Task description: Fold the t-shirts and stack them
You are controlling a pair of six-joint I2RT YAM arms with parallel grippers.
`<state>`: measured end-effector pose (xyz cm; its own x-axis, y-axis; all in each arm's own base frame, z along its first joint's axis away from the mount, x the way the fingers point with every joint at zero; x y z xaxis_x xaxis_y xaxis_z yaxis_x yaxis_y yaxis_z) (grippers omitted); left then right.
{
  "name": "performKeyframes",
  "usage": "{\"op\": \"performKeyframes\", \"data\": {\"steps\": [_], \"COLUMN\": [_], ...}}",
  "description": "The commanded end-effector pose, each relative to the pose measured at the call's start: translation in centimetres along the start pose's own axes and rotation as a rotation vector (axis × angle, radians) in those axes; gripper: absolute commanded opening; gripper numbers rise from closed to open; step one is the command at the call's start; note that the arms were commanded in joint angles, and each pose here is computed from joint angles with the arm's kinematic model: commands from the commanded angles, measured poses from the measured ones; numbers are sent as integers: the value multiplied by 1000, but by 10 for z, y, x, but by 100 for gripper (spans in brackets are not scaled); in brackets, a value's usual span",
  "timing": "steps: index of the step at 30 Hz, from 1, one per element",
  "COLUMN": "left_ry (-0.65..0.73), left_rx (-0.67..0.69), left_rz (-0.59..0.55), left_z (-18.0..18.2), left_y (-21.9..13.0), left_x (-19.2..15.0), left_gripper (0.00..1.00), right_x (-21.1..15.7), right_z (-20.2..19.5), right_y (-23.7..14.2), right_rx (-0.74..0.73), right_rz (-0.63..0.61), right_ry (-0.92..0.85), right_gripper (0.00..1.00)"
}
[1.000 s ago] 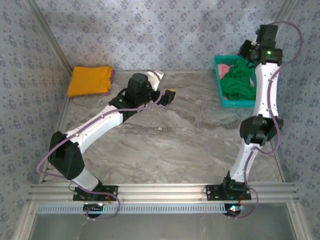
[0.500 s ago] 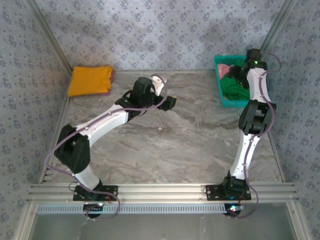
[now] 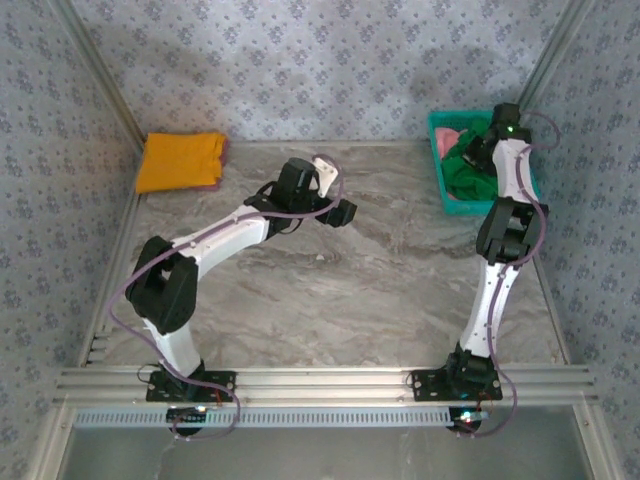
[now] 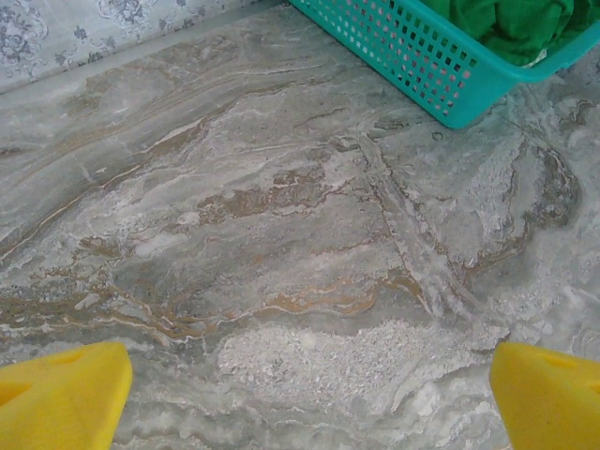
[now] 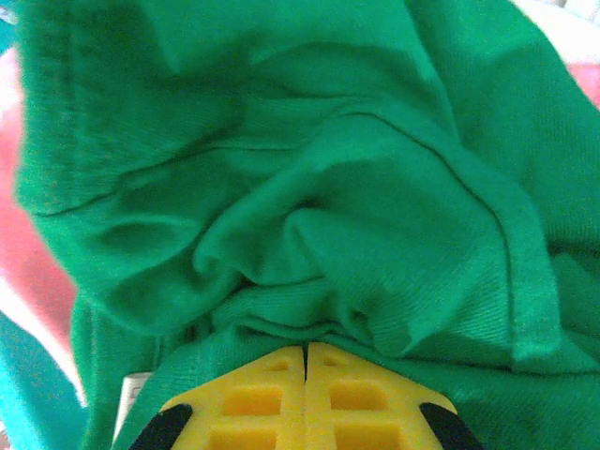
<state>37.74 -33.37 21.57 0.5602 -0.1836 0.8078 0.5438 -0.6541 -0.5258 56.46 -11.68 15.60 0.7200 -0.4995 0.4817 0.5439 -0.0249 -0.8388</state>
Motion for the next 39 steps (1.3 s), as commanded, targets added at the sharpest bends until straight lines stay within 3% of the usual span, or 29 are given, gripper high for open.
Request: {"op": "performKeyframes", "data": {"steps": [1, 8, 17, 22, 27, 33, 39], "left_ry": [20, 7, -1, 4, 42, 70, 48], "left_rx": [6, 55, 74, 86, 79, 135, 211], "left_rz": [-39, -109, -126, -170, -300, -409, -467], "left_z": [-7, 0, 3, 1, -8, -6, 10], "left_y": [-15, -28, -37, -59, -104, -152, -181], "left_x": [16, 22, 19, 34, 60, 73, 70], "left_gripper": [98, 98, 98, 98, 98, 98, 98], "right_x": [35, 59, 57, 55, 54, 16, -43], "right_z": [22, 44, 64, 114, 149, 202, 248], "right_y": [-69, -166, -207, -291, -366, -450, -508], "right_rx": [29, 86, 154, 194, 249, 393, 565], "right_rz": [-169, -393, -441, -596, -765, -939, -1017], "right_ry": [-26, -57, -124, -272, -385, -563, -718], "right_gripper": [0, 0, 0, 0, 0, 0, 0]}}
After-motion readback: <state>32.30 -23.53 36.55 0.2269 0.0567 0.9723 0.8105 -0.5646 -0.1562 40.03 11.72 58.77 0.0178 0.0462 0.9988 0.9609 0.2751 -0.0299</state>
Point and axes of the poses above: each hand's point on the last joint's axis, 136 mm out from that joint toward the fingers, its own y axis out along the fingers, its own z axis along the line the jaws close on, x = y × z, the point moved 3 cm from there along -y, back along the fingers, and after that the axes turned 7 degrees about -y, right-handed, at the moved point
